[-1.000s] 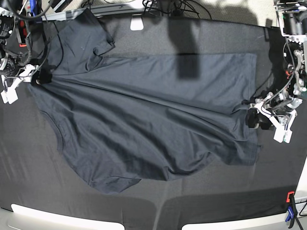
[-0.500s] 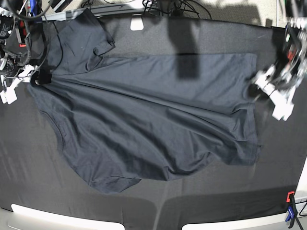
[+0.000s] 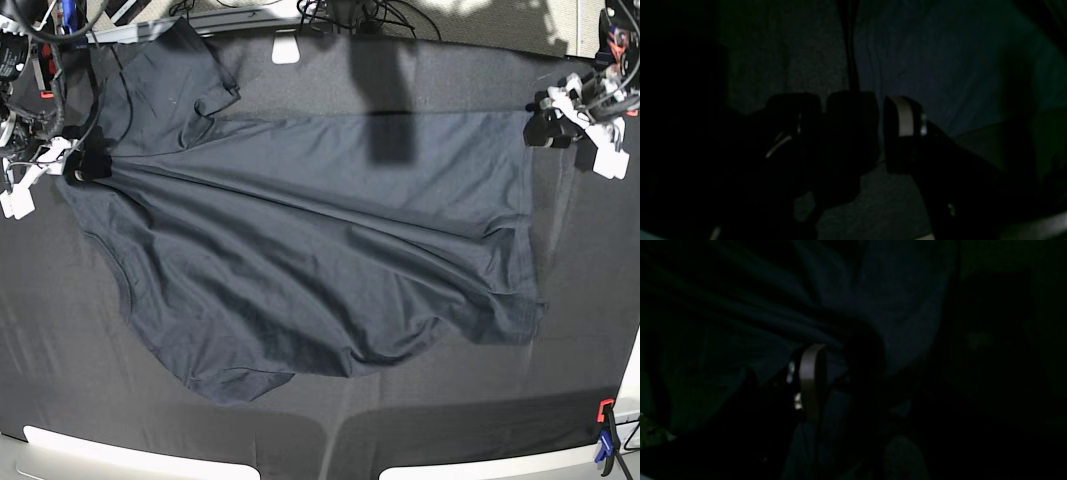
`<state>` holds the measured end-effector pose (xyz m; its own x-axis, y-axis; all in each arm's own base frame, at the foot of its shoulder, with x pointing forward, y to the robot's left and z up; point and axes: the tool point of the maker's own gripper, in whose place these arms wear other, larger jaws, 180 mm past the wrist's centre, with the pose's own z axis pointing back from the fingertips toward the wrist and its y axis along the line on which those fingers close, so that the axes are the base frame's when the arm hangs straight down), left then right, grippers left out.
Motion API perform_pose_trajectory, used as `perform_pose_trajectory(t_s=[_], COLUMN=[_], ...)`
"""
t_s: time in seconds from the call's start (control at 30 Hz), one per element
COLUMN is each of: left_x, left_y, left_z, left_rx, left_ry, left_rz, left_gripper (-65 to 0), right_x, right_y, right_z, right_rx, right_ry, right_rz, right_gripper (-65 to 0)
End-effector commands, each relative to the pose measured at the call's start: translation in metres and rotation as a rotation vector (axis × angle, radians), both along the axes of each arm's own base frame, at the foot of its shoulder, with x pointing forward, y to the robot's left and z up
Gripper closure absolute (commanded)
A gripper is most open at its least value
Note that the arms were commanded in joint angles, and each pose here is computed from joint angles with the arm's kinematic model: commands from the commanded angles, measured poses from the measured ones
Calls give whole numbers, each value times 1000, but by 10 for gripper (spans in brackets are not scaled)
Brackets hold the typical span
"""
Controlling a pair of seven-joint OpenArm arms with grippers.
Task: Layout the t-shirt on the table in an organized manner, then fold the t-shirt properly
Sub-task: 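Move the left gripper to the shirt's shoulder and grasp it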
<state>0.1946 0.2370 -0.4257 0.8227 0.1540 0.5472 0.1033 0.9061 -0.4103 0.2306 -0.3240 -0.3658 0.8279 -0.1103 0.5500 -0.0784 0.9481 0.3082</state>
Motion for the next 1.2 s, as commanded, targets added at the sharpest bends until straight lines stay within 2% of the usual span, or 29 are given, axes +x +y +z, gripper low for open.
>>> perform_pose_trajectory(t_s=[0.0, 0.17, 0.27, 0.37, 0.4, 0.53, 0.77, 0.93, 1.07, 1.17], left_x=[-8, -19, -21, -16, -14, -7, -9, -14, -19, -20], left_y=[-3, -36, -43, -37, -34, -3, 68, 76, 73, 65], left_z=[-4, -13, -15, -10, -8, 2, 24, 21, 18, 20], left_rx=[6, -70, -86, -87, -82, -38, 60, 102, 89, 44], left_ry=[37, 52, 58, 32, 23, -20, -78, -56, -22, -10], left_rz=[-18, -55, -57, -44, -38, 29, 215, 223, 212, 198], left_gripper=[-275, -265, -173, -12, 0, 0, 0, 0, 0, -199], right_x=[10, 11, 11, 11, 11, 14, 22, 21, 21, 22], right_y=[-7, -5, -5, -5, -5, -1, 13, 12, 11, 9], right_z=[17, 18, 18, 18, 18, 22, 35, 34, 34, 36], right_rx=[-15, -4, -4, -4, -4, 29, 123, 117, 116, 108], right_ry=[-52, -59, -59, -59, -59, -82, -149, -145, -144, -144], right_rz=[0, 1, 1, 1, 1, 3, 9, 8, 9, 11], right_gripper=[-278, -278, -278, -277, -277, -250, -250, -250, -251, -251])
